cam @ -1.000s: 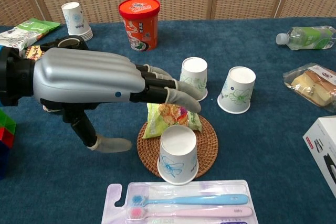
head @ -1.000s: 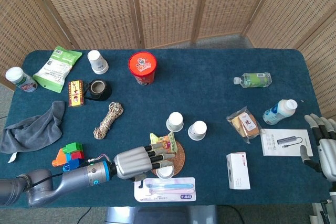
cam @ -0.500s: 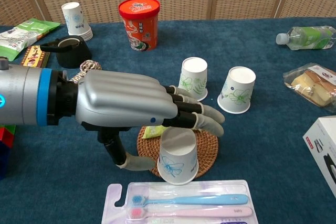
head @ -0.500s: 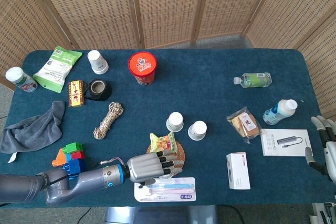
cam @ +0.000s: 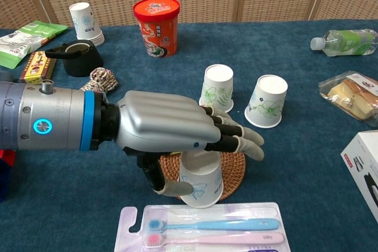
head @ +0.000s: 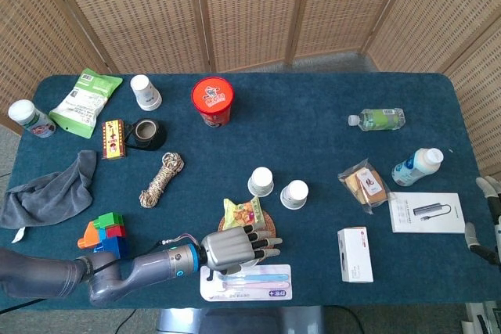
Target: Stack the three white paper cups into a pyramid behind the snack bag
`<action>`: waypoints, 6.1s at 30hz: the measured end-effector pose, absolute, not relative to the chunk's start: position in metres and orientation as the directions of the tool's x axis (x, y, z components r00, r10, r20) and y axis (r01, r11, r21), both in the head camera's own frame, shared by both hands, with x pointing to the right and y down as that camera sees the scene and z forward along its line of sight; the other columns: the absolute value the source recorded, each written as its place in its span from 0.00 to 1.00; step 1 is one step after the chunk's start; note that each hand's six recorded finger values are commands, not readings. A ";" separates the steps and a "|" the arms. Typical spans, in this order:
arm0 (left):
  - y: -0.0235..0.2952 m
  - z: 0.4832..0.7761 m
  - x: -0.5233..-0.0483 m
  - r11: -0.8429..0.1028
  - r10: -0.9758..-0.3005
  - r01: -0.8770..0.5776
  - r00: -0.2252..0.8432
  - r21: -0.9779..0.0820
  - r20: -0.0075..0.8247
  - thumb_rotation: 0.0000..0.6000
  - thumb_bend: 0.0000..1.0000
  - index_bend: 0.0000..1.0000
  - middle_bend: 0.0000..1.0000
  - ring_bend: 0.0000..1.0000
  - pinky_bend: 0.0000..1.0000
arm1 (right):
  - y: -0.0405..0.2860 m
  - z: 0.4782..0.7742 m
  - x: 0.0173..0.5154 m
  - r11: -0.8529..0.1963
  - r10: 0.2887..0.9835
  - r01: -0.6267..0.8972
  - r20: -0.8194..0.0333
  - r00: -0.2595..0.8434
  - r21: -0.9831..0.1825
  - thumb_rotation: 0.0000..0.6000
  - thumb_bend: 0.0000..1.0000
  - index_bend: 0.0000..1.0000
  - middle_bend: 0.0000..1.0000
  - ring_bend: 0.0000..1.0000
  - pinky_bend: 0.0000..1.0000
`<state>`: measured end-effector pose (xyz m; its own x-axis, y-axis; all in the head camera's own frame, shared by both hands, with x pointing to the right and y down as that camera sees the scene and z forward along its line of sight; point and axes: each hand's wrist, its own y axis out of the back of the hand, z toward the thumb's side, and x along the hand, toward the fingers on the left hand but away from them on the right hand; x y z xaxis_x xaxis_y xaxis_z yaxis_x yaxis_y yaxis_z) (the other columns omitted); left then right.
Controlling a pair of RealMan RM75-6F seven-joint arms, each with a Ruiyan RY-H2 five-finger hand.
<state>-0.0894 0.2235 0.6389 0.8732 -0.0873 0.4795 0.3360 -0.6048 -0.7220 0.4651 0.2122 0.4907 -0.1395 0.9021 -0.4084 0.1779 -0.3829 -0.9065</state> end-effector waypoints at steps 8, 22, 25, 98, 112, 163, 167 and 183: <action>0.223 0.646 -0.082 -0.588 -0.119 0.312 0.880 -0.747 0.461 1.00 0.45 0.27 0.02 0.05 0.42 | 0.214 0.489 0.469 -0.373 0.903 0.188 -0.402 -0.152 -0.908 1.00 0.55 0.00 0.00 0.00 0.00; 0.212 0.640 -0.082 -0.560 -0.202 0.227 0.895 -0.797 0.397 1.00 0.45 0.47 0.19 0.26 0.60 | 0.215 0.488 0.472 -0.365 0.904 0.199 -0.398 -0.159 -0.909 1.00 0.55 0.00 0.00 0.00 0.00; 0.207 0.636 -0.088 -0.565 -0.221 0.205 0.896 -0.799 0.386 1.00 0.45 0.47 0.19 0.27 0.61 | 0.215 0.488 0.472 -0.365 0.904 0.199 -0.397 -0.157 -0.909 1.00 0.55 0.00 0.00 0.00 0.00; 0.105 0.700 -0.140 -0.584 -0.591 0.030 0.669 -0.811 0.451 1.00 0.45 0.04 0.00 0.00 0.14 | 0.210 0.491 0.463 -0.379 0.898 0.226 -0.415 -0.144 -0.898 1.00 0.55 0.00 0.00 0.00 0.00; 0.103 0.683 -0.161 -0.593 -0.563 0.125 0.642 -0.796 0.520 1.00 0.45 0.03 0.00 0.00 0.17 | 0.211 0.491 0.462 -0.378 0.898 0.241 -0.417 -0.137 -0.894 1.00 0.55 0.00 0.00 0.00 0.00; 0.096 0.710 -0.119 -0.598 -0.632 -0.011 0.622 -0.802 0.463 1.00 0.45 0.43 0.17 0.29 0.62 | 0.220 0.484 0.473 -0.359 0.894 0.246 -0.407 -0.186 -0.901 1.00 0.55 0.00 0.00 0.00 0.00; 0.097 0.711 -0.115 -0.617 -0.631 -0.036 0.619 -0.786 0.467 1.00 0.45 0.43 0.17 0.29 0.63 | 0.221 0.483 0.474 -0.357 0.894 0.245 -0.405 -0.189 -0.901 1.00 0.55 0.00 0.00 0.00 0.00; 0.100 0.708 -0.109 -0.676 -0.604 -0.069 0.622 -0.733 0.498 1.00 0.45 0.26 0.04 0.20 0.56 | 0.223 0.481 0.476 -0.351 0.896 0.248 -0.401 -0.193 -0.903 1.00 0.55 0.00 0.00 0.00 0.00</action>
<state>-0.1090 0.1002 0.7076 0.6222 -0.6038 0.4984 -0.0689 -0.6763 -0.7334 0.4759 0.2231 0.4813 -0.1928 0.8956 -0.4009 0.2479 -0.3509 -0.9030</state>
